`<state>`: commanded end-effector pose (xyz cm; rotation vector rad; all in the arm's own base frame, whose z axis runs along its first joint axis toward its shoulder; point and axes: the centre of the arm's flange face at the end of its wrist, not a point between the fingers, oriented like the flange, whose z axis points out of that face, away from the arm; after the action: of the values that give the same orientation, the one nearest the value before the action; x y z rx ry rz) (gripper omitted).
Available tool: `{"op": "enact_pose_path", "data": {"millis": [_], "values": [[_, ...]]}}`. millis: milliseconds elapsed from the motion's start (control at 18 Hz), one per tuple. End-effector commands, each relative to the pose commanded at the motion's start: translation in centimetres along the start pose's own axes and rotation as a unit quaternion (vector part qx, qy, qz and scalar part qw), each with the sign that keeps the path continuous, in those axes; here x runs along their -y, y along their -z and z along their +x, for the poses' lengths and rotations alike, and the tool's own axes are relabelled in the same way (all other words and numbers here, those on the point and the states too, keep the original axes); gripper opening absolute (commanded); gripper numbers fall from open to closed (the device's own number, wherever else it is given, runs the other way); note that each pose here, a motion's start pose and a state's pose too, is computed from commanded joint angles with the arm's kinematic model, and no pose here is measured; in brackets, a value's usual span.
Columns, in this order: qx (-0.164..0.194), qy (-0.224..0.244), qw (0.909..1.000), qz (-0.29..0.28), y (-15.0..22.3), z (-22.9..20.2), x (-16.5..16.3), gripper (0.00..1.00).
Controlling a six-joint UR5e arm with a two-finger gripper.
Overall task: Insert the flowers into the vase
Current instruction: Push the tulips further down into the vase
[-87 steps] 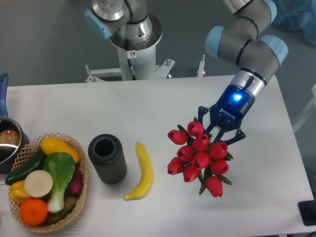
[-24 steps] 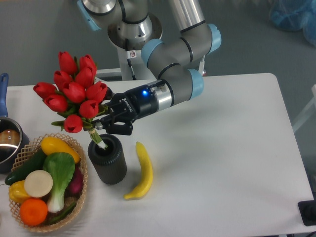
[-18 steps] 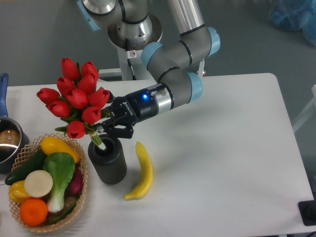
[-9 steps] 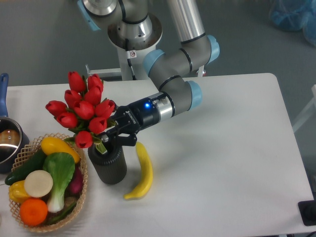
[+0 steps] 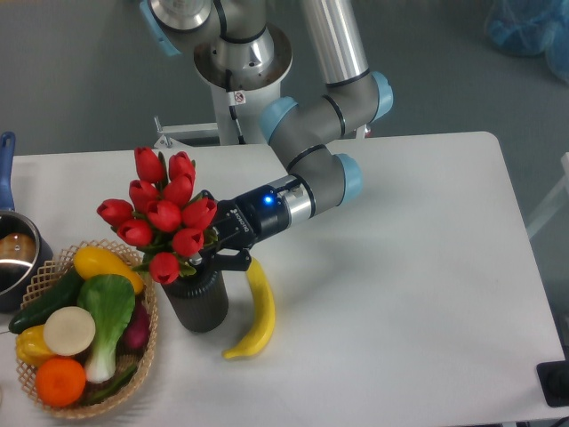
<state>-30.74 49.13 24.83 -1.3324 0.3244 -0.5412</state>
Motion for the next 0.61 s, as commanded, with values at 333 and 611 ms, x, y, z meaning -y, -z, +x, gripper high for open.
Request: {"op": "enact_pose_path", "data": {"millis": [333, 611], "values": [[0.006, -0.002, 1.0000, 0.000, 0.5, 0.1, -1.3, 0.33], [0.007, -0.006, 1.0000, 0.000, 0.6, 0.4, -1.7, 0.34]]}}
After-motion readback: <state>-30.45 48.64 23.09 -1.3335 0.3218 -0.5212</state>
